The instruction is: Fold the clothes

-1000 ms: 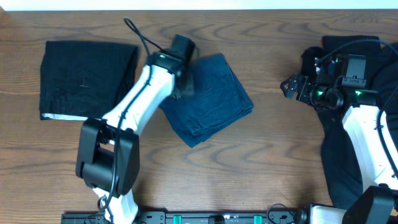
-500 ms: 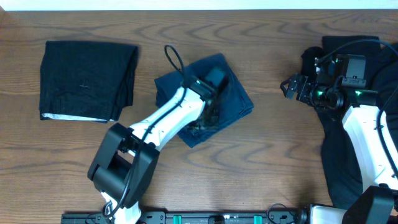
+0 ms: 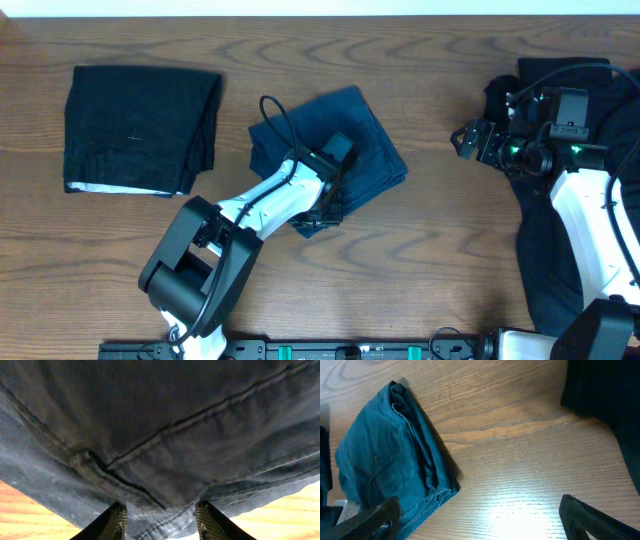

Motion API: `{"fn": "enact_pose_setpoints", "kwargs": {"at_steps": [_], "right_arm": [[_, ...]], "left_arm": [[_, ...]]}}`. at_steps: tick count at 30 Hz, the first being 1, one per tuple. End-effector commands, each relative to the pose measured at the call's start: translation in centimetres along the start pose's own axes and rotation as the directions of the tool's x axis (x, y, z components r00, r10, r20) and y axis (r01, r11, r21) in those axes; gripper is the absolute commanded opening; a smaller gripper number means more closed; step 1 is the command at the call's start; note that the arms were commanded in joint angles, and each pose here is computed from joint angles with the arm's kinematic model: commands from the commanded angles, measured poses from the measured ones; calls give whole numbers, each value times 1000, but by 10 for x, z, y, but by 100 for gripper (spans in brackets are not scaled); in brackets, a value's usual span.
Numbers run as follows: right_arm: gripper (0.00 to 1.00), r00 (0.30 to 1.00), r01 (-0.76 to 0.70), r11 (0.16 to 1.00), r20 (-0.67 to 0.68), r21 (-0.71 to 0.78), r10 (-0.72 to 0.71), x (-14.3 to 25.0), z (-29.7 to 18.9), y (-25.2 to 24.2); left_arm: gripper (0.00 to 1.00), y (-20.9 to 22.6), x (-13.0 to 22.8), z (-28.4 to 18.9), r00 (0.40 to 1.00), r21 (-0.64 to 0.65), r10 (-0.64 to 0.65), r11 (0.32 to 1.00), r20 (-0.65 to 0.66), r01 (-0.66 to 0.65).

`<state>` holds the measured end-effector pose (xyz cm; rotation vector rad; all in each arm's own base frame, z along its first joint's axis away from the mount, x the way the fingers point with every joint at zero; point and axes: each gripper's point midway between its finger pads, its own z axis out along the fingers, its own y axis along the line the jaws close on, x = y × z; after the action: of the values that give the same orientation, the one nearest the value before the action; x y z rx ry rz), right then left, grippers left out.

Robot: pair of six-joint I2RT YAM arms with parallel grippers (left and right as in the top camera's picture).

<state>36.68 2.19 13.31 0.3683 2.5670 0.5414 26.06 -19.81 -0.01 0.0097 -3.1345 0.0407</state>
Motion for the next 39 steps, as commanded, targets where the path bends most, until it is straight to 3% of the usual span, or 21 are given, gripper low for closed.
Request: {"fn": "enact_pose_setpoints", "kwargs": {"at_steps": [1, 4, 8, 16, 21, 26, 39], "right_arm": [[99, 1000, 0, 1000, 5, 1, 0, -2, -1, -1], [99, 1000, 0, 1000, 5, 1, 0, -2, -1, -1], [99, 1000, 0, 1000, 5, 1, 0, -2, -1, -1], [99, 1000, 0, 1000, 5, 1, 0, -2, -1, -1], [99, 1000, 0, 1000, 5, 1, 0, -2, -1, -1], [99, 1000, 0, 1000, 5, 1, 0, -2, -1, -1], [99, 1000, 0, 1000, 5, 1, 0, -2, -1, -1]], "left_arm": [[46, 28, 6, 5, 1000, -124, 23, 992, -5, -23], [46, 61, 1, -1, 999, -276, 22, 961, 26, -14], [47, 85, -12, -5, 998, -334, -12, 942, 61, 31], [47, 100, -34, -21, 989, -239, -135, 960, 54, 144], [48, 94, -56, -60, 980, -152, -160, 972, 120, 178], [95, 92, -68, -88, 961, -90, -177, 976, 212, 199], [97, 90, -74, -72, 942, -68, -248, 961, 225, 270]]}}
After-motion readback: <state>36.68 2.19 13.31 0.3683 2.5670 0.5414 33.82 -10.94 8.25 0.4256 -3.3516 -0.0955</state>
